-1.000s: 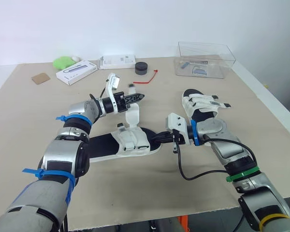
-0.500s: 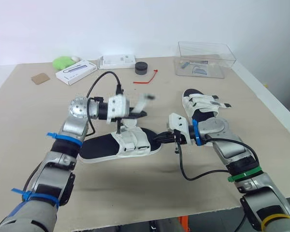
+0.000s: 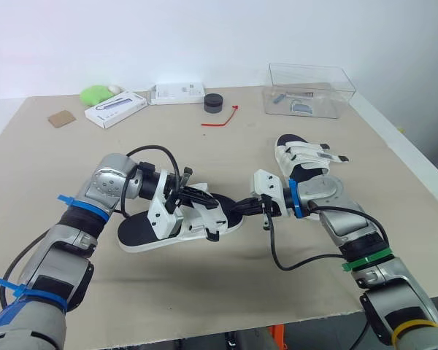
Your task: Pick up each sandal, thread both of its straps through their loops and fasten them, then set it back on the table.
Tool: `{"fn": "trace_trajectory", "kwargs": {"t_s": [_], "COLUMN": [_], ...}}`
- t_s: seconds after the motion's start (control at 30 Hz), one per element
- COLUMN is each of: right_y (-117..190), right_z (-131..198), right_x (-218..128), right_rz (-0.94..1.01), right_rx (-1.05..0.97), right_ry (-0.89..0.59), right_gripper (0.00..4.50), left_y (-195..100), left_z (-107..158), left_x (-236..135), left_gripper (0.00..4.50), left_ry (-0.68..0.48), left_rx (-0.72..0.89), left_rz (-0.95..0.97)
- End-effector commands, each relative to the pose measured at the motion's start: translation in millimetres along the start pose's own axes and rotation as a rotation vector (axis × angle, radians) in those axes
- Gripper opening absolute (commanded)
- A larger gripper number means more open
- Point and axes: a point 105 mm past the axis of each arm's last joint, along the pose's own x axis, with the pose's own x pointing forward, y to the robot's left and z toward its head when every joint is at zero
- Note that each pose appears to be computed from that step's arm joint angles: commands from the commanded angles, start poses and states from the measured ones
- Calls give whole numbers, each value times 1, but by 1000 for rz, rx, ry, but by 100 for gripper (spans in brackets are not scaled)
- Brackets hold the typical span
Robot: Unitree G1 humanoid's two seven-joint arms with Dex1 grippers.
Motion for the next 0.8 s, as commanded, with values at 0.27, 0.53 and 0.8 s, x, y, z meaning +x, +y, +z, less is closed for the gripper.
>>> {"fn": "trace_trajectory", "kwargs": {"t_s": [0.27, 0.53, 0.8], "right_y": [0, 1, 0], "right_z": [-3, -2, -1], "right_x": [-4, -1, 2], "right_rz": [4, 17, 19], "right_rx": [-3, -1, 3], "right_ry": [20, 14, 3], "right_gripper": [0, 0, 0], "left_y": [21, 21, -7], "left_z": [6, 7, 84], "left_x": [-16, -62, -77], "left_gripper": [178, 178, 178], "left_ry": [7, 26, -290], "left_rx": [-234, -924, -1766], "left_rz": [-3, 41, -78]}}
